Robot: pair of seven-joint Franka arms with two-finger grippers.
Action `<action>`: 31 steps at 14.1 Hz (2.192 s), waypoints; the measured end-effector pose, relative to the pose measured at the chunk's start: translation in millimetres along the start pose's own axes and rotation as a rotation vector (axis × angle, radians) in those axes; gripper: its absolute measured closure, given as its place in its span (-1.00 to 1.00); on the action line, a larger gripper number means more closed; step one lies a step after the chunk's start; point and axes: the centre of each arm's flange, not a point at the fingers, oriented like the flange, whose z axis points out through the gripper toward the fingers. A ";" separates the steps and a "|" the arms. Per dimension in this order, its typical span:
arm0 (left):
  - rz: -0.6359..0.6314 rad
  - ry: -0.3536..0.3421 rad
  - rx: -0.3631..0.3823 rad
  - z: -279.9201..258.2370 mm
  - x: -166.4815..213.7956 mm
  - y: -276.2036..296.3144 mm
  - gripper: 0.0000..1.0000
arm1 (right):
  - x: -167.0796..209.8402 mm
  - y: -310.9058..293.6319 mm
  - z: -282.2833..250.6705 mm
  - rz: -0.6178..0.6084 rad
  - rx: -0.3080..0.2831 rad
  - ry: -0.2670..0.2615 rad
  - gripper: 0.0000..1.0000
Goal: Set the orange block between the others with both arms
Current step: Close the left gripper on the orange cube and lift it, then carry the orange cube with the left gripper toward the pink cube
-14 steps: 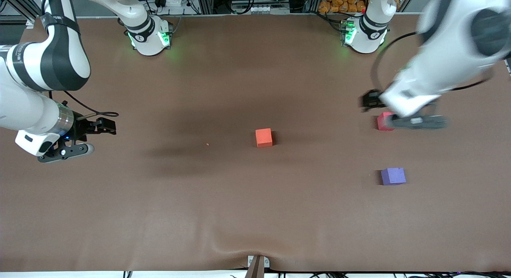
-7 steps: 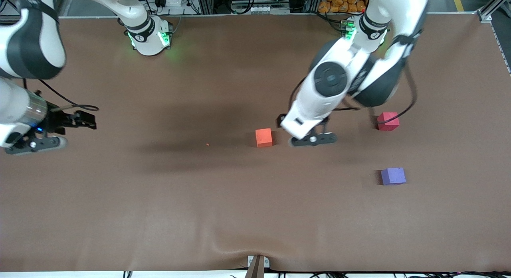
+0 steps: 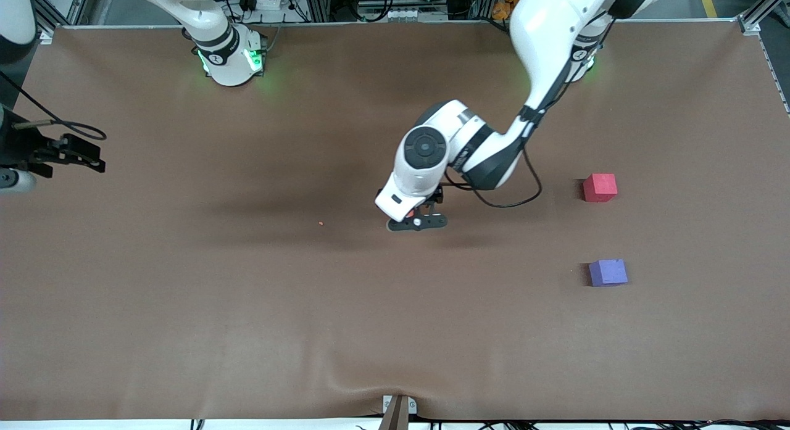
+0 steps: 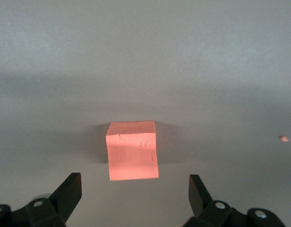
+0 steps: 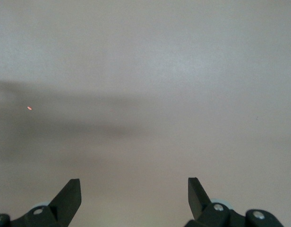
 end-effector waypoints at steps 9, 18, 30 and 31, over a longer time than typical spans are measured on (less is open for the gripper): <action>-0.022 0.000 0.023 58.6 1.1 2.9 -1.00 | -12.6 14.1 -13.0 0.081 0.008 0.011 -1.00; -0.022 -0.001 0.051 81.2 -0.5 1.7 -0.29 | -9.6 -1.7 -12.2 0.102 0.007 0.011 -1.00; -0.060 0.048 0.061 -43.3 55.8 -56.8 -0.10 | -9.4 -2.8 -10.6 0.100 0.007 0.008 -1.00; -0.054 0.049 0.068 -68.2 64.4 -75.1 -0.07 | -9.4 -2.9 -10.5 0.100 0.007 0.008 -1.00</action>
